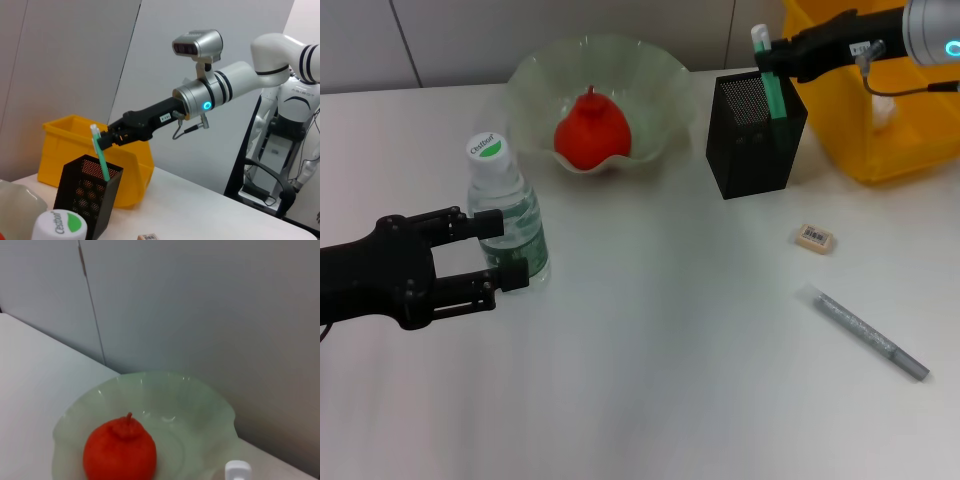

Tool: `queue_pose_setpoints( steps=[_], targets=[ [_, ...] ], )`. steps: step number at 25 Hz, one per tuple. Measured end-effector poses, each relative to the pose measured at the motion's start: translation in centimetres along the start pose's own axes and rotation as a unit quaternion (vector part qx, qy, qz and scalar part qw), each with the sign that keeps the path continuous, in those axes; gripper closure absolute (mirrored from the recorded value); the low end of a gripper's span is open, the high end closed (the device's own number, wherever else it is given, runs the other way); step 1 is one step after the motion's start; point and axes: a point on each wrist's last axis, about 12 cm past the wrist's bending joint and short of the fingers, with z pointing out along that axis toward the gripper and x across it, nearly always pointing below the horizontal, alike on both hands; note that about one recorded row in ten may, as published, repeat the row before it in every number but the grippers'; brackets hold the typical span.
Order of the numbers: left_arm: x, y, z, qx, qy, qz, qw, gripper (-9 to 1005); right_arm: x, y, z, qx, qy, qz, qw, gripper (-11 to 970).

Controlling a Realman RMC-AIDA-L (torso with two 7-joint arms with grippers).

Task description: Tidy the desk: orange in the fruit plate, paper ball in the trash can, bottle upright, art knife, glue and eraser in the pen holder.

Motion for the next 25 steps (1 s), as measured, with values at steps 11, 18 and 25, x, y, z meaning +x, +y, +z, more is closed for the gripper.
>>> queue_pose_setpoints(
  steps=[11,18,25],
  targets=[
    [0.0,0.1,0.0,-0.001,-0.001,-0.002,1.0,254,-0.1,0.0,-0.1,0.0,0.005,0.007,1.0,767],
    [0.1,0.1,0.0,-0.001,-0.001,-0.002,1.0,254,-0.8,0.1,0.0,-0.001,0.019,-0.002,1.0,766],
    [0.1,0.1,-0.1,-0.002,-0.002,-0.002,1.0,255,-0.7,0.3,-0.1,-0.008,0.021,0.001,1.0,750]
  ],
)
